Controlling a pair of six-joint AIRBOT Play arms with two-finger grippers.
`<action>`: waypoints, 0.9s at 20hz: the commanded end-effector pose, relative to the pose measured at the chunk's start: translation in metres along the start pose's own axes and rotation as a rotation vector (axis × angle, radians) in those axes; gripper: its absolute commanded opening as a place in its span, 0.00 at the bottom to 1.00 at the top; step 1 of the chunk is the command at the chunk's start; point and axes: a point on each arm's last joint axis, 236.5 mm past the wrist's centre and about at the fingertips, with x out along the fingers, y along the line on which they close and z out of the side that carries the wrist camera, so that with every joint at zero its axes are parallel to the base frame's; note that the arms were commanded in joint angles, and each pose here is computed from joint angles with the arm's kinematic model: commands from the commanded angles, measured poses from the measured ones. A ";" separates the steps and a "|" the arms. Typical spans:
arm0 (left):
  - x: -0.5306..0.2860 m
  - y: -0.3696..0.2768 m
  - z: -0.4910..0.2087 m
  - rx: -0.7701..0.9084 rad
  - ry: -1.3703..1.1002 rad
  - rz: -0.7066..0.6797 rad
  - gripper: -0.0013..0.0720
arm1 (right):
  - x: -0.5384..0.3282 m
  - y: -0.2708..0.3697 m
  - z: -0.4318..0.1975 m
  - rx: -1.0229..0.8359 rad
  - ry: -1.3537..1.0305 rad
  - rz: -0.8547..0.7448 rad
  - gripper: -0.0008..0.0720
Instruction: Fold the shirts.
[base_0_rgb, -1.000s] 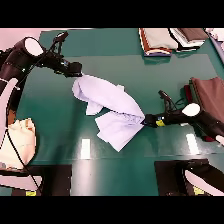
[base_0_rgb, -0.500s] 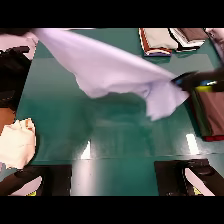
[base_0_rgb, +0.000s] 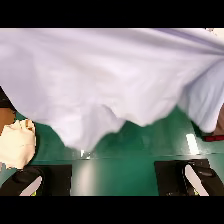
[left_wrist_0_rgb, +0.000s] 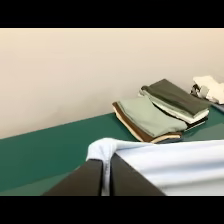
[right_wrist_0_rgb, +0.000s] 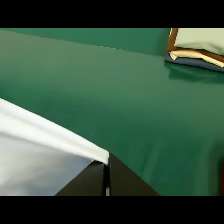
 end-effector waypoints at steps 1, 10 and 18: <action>0.051 0.014 -0.079 -0.018 0.320 0.008 0.06 | 0.031 0.014 -0.004 0.075 0.121 0.113 0.04; 0.237 0.060 -0.384 -0.155 1.123 -0.001 0.06 | 0.261 0.027 -0.177 0.195 0.781 0.291 0.04; 0.256 0.085 -0.401 -0.103 1.103 0.074 0.06 | 0.299 -0.026 -0.129 0.266 0.638 0.214 0.42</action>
